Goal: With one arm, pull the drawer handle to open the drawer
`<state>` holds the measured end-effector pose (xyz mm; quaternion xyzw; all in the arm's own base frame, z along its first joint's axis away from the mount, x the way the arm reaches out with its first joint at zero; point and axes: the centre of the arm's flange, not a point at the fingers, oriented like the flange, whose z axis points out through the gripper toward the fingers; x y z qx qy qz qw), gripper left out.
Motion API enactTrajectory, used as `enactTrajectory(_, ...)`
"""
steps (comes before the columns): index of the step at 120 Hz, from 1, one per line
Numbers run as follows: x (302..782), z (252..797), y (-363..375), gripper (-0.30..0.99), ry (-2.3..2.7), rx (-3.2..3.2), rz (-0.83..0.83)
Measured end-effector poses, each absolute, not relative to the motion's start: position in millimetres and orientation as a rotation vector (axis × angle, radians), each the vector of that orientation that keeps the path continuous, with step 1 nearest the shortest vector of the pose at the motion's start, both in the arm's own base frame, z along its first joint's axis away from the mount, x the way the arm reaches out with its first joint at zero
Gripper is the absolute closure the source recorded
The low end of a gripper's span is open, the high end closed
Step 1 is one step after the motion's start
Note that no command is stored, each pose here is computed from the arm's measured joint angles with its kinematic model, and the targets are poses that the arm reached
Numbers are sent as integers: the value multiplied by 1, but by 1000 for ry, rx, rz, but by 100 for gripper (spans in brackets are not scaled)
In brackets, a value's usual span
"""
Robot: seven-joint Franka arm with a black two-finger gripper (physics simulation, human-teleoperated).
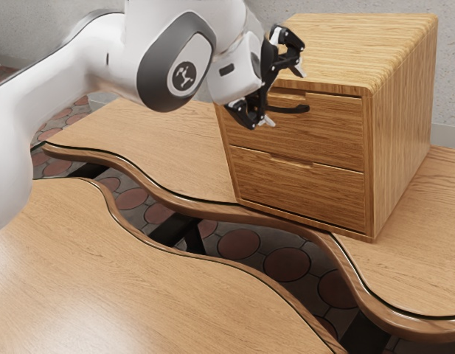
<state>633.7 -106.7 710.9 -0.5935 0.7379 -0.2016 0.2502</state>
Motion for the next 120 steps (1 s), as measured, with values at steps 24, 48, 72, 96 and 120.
enactTrajectory(24,640,701,-101,0,2024,-1595,-520)
enactTrajectory(48,645,687,-97,0,2046,-1588,-482)
enactTrajectory(72,641,686,-94,0,2064,-1578,-479)
enactTrajectory(96,654,681,-66,0,2022,-1624,-470)
enactTrajectory(120,657,664,-67,0,2049,-1638,-450)
